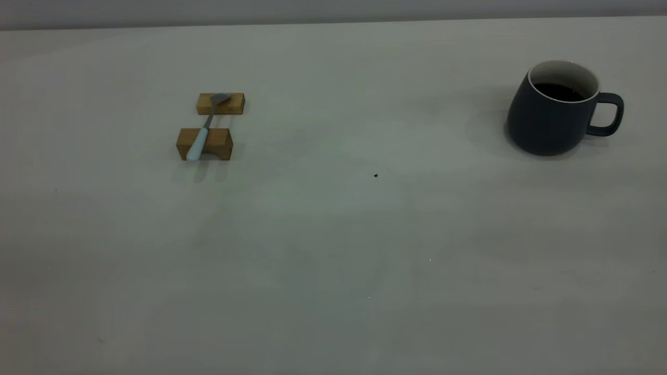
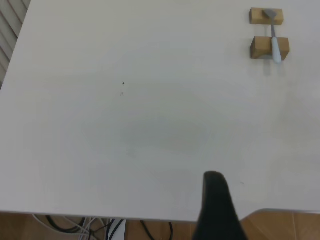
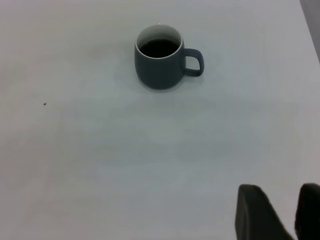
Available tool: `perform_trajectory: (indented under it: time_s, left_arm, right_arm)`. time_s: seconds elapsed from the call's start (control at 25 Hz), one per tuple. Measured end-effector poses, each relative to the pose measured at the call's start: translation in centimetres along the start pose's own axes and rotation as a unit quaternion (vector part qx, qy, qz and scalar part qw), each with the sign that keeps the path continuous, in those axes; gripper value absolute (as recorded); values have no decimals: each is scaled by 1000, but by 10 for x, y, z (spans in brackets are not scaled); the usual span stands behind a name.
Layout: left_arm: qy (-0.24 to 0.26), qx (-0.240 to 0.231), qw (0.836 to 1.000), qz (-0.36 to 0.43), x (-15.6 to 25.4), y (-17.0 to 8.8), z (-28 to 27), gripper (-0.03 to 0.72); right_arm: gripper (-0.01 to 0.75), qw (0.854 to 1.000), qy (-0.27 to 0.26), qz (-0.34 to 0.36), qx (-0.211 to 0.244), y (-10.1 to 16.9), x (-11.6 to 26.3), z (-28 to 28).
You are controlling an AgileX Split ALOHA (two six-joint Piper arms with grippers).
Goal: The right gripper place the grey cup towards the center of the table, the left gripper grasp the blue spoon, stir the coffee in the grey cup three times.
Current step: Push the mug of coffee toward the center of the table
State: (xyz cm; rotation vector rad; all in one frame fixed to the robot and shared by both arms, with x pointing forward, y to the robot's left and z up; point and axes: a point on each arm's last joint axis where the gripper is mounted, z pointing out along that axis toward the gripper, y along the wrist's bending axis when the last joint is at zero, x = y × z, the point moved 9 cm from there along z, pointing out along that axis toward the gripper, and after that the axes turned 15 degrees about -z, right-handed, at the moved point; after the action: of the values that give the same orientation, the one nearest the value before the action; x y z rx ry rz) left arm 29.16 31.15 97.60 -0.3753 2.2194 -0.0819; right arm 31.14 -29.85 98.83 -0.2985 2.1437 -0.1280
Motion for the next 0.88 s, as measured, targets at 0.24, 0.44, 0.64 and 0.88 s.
perform_trajectory:
  time_s: [0.24,0.44,0.64,0.88]
  left_arm:
    - [0,0,1000,0,0,0,0,583]
    - [0,0,1000,0,0,0,0,583]
    - [0,0,1000,0,0,0,0,583]
    - [0,0,1000,0,0,0,0,583]
  right_arm:
    - [242,1000,-2,6,-10,4,-1,0]
    - [338,998,16,8,-59,19,-6,1]
    - [607,994,87,-3,-64,8,-32,24]
    - [722,984,144,-84,-64,-12,-79,79]
